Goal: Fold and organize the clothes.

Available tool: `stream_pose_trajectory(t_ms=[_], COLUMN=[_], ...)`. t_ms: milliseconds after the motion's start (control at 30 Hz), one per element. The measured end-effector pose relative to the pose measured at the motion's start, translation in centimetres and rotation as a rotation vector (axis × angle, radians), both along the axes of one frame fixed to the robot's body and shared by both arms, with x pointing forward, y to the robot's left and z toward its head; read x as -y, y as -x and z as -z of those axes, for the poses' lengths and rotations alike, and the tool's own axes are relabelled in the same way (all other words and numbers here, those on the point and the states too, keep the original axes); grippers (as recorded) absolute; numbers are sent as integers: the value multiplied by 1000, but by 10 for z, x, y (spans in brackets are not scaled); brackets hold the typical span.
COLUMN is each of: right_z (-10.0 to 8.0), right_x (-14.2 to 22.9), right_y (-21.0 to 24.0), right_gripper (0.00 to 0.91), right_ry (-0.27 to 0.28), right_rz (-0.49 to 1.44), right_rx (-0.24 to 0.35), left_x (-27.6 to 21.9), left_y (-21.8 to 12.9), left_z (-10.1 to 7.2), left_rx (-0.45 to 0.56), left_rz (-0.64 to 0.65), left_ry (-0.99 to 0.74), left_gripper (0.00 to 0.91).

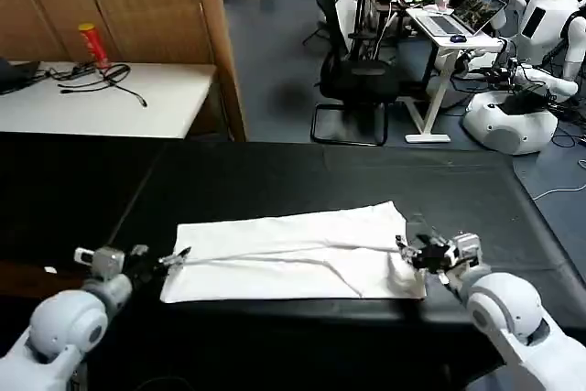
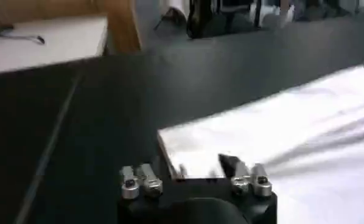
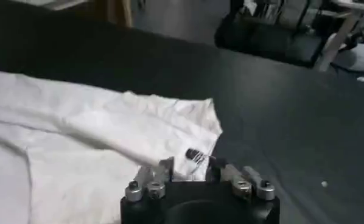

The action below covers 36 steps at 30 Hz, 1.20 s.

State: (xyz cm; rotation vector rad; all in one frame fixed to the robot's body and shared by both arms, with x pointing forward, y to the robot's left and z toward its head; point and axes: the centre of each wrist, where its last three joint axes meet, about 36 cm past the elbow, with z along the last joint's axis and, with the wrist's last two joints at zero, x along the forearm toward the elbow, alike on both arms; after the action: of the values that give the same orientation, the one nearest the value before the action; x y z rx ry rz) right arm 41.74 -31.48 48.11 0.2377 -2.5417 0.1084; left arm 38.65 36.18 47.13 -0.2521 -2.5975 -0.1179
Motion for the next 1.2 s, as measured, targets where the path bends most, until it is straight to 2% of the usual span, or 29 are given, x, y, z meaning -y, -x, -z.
stream_pose_trajectory(t_ms=[133,200,533,567,633,667,700,733,767,800,833,900,967,1000,1033,1100,1133,1200], right_z=[11,18,43,45,48,49,51,52,52,53,53,55,56,56,57,59,60,61], right_x=[-4,-8,-19,-20,-21,-22,-23,-24,-25,-26,-26,-27,-27,-28,-28,-28,-28,-28], right_y=[-25,-39,-80,-82,-87,-89,-90,-91,-92,-93,-93,-94,-94,-93,-92,-91,-90,-89], right_gripper=[878,878,878,819,780,770,770,770,770,761,751,702,663,536,302,98,68,39], right_ry=[-39,-56,-83,-83,-81,-83,-86,-87,-88,-88,-86,-80,-74,-71,-68,-68,-69,-70], right_rz=[48,67,123,126,133,134,135,135,133,133,132,133,134,134,134,134,134,139], right_rx=[77,97,96,93,89,85,82,78,75,73,70,62,55,50,44,40,40,45], left_x=[-6,-7,-12,-13,-15,-15,-16,-16,-16,-16,-16,-16,-17,-17,-18,-18,-18,-17], left_y=[-21,-31,-63,-64,-65,-65,-65,-65,-65,-65,-65,-64,-63,-63,-62,-61,-61,-61], left_z=[1,4,26,28,34,37,39,40,40,40,41,42,43,44,45,46,46,46], left_rx=[35,35,-15,-23,-39,-47,-55,-61,-65,-69,-72,-79,-84,-86,-88,-89,-89,-83], left_rz=[-36,-49,-108,-112,-120,-124,-126,-126,-125,-124,-124,-124,-129,-131,-132,-133,-133,-133], left_ry=[80,109,227,236,243,243,243,242,242,242,241,235,228,227,225,221,216,204], left_gripper=[878,878,878,878,878,848,663,634,527,468,341,156,137,107,68,29,0,0])
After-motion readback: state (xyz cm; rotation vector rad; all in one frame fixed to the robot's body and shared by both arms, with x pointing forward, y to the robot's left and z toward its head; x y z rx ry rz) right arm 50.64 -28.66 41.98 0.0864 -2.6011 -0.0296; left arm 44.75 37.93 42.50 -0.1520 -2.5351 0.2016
